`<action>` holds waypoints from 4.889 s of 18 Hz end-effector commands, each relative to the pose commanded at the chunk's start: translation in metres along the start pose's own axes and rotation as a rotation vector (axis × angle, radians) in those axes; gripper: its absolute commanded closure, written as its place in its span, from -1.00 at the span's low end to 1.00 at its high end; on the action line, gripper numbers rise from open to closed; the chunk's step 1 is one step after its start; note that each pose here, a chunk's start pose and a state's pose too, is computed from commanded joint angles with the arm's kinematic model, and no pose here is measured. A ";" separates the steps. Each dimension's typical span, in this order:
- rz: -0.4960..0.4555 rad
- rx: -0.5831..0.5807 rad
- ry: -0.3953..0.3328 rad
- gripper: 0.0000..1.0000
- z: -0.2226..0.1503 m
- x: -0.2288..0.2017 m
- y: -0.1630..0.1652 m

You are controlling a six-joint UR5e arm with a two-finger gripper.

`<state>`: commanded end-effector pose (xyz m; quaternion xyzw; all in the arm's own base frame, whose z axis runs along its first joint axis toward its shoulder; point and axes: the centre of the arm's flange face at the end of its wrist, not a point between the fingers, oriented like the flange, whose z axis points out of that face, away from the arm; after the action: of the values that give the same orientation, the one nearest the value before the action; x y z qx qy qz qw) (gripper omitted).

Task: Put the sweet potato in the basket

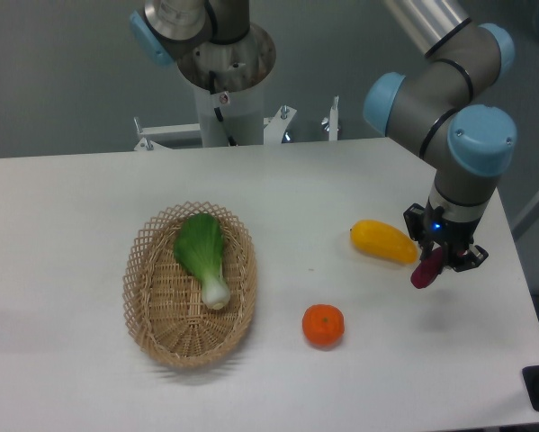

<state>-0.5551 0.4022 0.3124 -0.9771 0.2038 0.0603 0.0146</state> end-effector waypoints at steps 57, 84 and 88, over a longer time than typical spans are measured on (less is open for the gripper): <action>0.296 0.006 0.094 -1.00 0.031 0.273 -0.354; 0.020 0.031 -0.040 -1.00 -0.015 0.099 -0.172; 0.043 0.013 -0.033 -1.00 -0.012 0.084 -0.137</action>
<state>-0.4224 0.4936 0.3142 -0.9711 0.2251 0.0755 0.0229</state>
